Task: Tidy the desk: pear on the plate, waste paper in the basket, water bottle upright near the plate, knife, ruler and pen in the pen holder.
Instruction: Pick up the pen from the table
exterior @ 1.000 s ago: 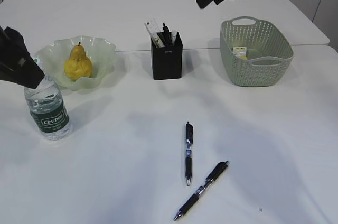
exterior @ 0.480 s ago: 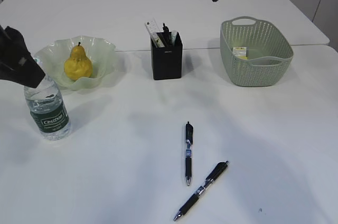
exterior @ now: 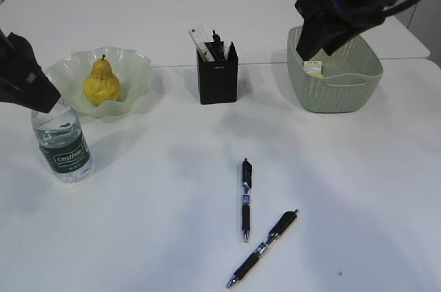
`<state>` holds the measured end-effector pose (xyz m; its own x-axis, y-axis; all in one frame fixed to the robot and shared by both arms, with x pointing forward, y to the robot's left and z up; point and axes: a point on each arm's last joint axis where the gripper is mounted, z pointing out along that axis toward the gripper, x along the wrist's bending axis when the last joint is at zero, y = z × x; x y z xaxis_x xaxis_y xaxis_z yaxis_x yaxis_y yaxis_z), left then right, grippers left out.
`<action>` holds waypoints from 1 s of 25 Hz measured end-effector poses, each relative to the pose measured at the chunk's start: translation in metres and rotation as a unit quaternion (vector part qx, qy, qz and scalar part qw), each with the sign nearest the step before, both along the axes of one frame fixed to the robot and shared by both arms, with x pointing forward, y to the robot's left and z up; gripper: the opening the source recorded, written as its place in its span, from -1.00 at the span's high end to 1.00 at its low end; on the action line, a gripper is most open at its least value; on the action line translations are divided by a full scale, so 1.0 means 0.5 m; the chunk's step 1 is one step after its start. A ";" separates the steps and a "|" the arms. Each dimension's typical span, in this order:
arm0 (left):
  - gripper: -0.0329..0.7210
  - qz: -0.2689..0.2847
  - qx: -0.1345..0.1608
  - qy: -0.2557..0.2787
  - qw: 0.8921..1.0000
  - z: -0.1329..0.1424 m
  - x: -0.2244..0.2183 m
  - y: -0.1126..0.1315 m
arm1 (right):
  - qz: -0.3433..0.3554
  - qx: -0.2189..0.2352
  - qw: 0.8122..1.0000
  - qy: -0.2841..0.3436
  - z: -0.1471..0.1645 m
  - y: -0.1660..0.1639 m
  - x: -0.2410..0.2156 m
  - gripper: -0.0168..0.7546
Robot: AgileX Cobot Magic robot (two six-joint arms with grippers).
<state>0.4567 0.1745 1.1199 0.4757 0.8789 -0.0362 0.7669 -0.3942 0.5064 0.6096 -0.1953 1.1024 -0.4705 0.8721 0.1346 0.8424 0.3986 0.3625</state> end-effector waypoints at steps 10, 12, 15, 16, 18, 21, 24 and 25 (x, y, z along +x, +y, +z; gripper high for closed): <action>0.31 0.000 -0.011 0.005 1.000 0.000 -0.002 -0.003 | -0.002 -0.012 0.999 0.051 -0.045 -0.013 -0.054 -0.01; 0.31 0.000 -0.012 0.006 1.000 0.000 -0.002 -0.004 | -0.002 -0.013 0.998 0.056 -0.050 -0.013 -0.057 -0.01; 0.31 0.000 -0.013 0.006 1.000 0.000 -0.002 -0.004 | -0.003 -0.012 0.998 0.067 -0.062 -0.014 -0.064 -0.01; 0.31 0.000 -0.013 0.006 1.000 0.000 -0.002 -0.004 | -0.004 -0.013 0.998 0.068 -0.064 -0.014 -0.067 -0.01; 0.31 0.000 -0.013 0.007 1.000 0.000 -0.002 -0.004 | -0.005 -0.012 0.998 0.068 -0.062 -0.016 -0.072 -0.01; 0.31 0.000 -0.013 0.007 1.000 0.000 -0.002 -0.004 | -0.006 -0.018 0.998 0.068 -0.060 -0.021 -0.088 -0.01; 0.31 0.000 -0.013 0.007 1.000 0.000 -0.002 -0.004 | -0.007 -0.018 0.998 0.061 -0.046 -0.027 -0.112 -0.01; 0.31 0.000 -0.013 0.007 1.000 0.000 -0.002 -0.004 | -0.008 -0.017 0.998 0.058 -0.041 -0.028 -0.118 -0.01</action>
